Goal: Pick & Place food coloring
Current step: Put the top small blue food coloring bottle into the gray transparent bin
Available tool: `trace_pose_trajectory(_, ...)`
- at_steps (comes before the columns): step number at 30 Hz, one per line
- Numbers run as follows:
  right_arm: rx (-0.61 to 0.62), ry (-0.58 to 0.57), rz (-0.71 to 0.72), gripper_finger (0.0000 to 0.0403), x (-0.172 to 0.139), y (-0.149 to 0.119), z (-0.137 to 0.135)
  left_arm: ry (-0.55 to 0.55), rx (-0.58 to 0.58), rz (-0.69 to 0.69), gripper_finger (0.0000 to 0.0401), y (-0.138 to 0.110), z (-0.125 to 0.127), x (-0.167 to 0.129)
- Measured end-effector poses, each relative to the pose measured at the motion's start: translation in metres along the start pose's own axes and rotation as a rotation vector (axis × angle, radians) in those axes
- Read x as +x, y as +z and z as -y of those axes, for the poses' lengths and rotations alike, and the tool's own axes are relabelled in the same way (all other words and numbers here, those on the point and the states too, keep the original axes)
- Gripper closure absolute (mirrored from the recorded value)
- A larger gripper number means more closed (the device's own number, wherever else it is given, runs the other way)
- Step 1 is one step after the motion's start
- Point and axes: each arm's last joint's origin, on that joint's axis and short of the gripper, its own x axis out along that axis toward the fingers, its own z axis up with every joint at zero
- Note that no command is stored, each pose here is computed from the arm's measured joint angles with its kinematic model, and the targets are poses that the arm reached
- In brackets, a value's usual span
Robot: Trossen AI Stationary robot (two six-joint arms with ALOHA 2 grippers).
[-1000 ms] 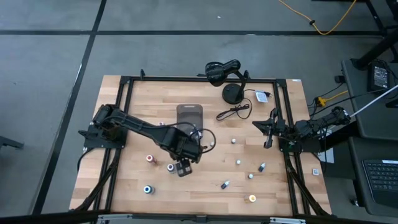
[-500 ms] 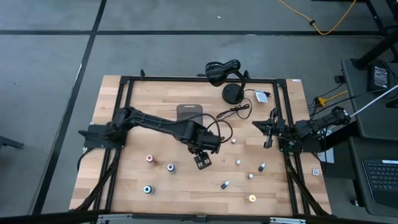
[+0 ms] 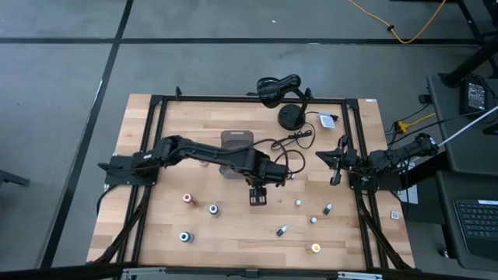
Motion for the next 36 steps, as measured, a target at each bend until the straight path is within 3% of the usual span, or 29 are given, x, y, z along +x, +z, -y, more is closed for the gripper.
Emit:
trace_pose_trajectory(9, 0.001, 0.0, 0.0, 0.0388, 0.0, 0.0, 0.0, 0.042, 0.181, -0.031, 0.0168, 0.009, -0.021, 0.028)
trace_pose_trajectory(18, 0.0, 0.0, 0.0, 0.0388, 0.0, 0.0, 0.0, -0.012, 0.22, 0.071, 0.0168, 0.021, -0.035, 0.03)
trace_pose_trajectory(29, 0.0, 0.0, 0.0, 0.0388, 0.0, 0.0, 0.0, -0.013, 0.217, 0.012, 0.0169, 0.023, -0.041, 0.064)
trace_pose_trajectory(36, 0.0, 0.0, 0.0, 0.0388, 0.0, 0.0, 0.0, -0.016, 0.215, -0.004, 0.0172, 0.023, -0.046, 0.07)
